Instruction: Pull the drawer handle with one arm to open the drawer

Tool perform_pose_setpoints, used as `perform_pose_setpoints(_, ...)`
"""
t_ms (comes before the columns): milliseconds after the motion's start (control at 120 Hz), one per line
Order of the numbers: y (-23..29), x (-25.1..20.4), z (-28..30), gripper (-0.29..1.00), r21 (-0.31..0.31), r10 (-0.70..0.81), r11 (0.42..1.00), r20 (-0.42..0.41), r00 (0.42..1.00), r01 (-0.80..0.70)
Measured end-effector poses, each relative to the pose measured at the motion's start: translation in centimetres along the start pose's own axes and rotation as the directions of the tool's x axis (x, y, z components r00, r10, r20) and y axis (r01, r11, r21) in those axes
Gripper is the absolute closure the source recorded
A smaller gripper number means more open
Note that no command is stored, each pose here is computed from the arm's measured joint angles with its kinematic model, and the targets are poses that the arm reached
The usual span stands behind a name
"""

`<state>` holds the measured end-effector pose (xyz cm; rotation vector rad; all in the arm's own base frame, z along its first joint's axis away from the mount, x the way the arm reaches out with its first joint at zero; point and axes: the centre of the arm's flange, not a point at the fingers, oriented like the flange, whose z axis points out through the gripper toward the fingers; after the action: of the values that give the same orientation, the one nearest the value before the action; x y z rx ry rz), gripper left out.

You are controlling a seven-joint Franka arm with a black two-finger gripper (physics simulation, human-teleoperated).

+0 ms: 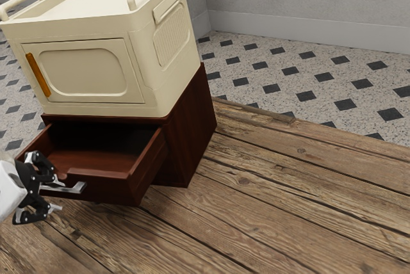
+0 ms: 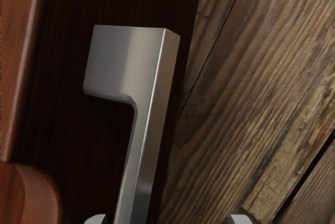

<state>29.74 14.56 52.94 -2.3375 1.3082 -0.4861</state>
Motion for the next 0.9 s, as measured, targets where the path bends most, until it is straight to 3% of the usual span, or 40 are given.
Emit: perform_pose_setpoints(900,3.1,2.1,-1.3,0.50,0.016,0.021,1.000,0.005,1.000,-0.021)
